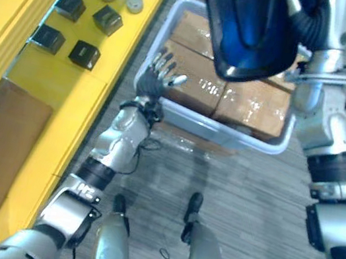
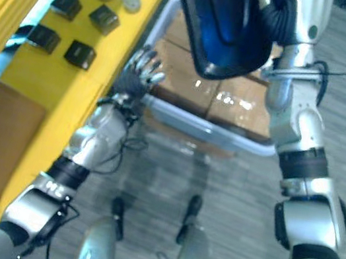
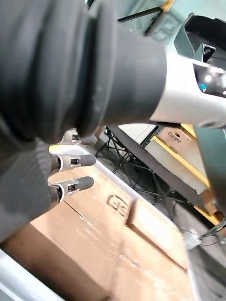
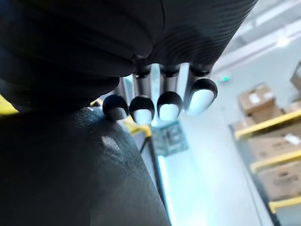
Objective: Walk over and take plastic housings, then place them on the shelf
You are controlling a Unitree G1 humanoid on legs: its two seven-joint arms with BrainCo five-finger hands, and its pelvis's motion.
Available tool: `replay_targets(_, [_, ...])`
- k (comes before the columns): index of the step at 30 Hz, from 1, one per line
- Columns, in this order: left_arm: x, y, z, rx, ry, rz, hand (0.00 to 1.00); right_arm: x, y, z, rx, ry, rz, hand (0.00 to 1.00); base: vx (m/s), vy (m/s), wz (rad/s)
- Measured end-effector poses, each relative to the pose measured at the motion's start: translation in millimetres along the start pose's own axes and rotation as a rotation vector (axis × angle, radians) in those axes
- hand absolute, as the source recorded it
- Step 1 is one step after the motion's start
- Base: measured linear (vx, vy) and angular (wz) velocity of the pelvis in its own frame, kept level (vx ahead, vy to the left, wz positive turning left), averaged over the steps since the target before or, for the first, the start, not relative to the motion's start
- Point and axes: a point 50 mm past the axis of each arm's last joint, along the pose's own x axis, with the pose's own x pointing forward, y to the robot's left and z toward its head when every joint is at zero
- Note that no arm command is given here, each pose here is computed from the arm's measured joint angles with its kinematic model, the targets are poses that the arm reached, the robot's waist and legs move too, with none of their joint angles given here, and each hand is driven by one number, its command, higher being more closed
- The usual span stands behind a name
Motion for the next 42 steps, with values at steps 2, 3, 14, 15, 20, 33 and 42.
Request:
replay_targets(2, [1, 3, -2, -0.033, 0.015, 0.007, 0.0, -2, 4, 4, -0.014, -0.029, 0.031, 1.0, -0.02, 0.028, -0.08])
replay_targets(3, [1, 5, -4, -0.035, 0.022, 0.012, 0.0, -5, 9, 6, -0.016, -0.041, 0.055, 1.0, -0.02, 0.028, -0.04])
replay_targets(14, [4, -2, 0, -0.055, 0.01, -0.009, 0.0, -28, 33, 17, 0.02, -0.086, 0.169, 1.0, -0.02, 0.009, 0.04])
replay_targets(15, [4, -2, 0, -0.054, 0.01, -0.008, 0.0, -29, 35, 21, 0.033, -0.089, 0.174, 1.0, 0.0, 0.0, 0.0])
replay_targets(20, [4, -4, -4, -0.056, 0.027, -0.01, 0.0, -40, 51, 37, 0.093, -0.107, 0.231, 1.0, 0.0, 0.006, 0.01])
replay_targets(33, [2, 16, -16, -0.026, 0.071, 0.101, 1.0, -76, 83, 57, 0.243, -0.019, 0.314, 1.0, 0.0, 0.008, 0.05])
replay_targets(42, [1, 28, -18, 0.013, 0.066, 0.161, 1.0, -86, 88, 71, 0.321, -0.012, 0.3, 1.0, 0.0, 0.0, 0.0])
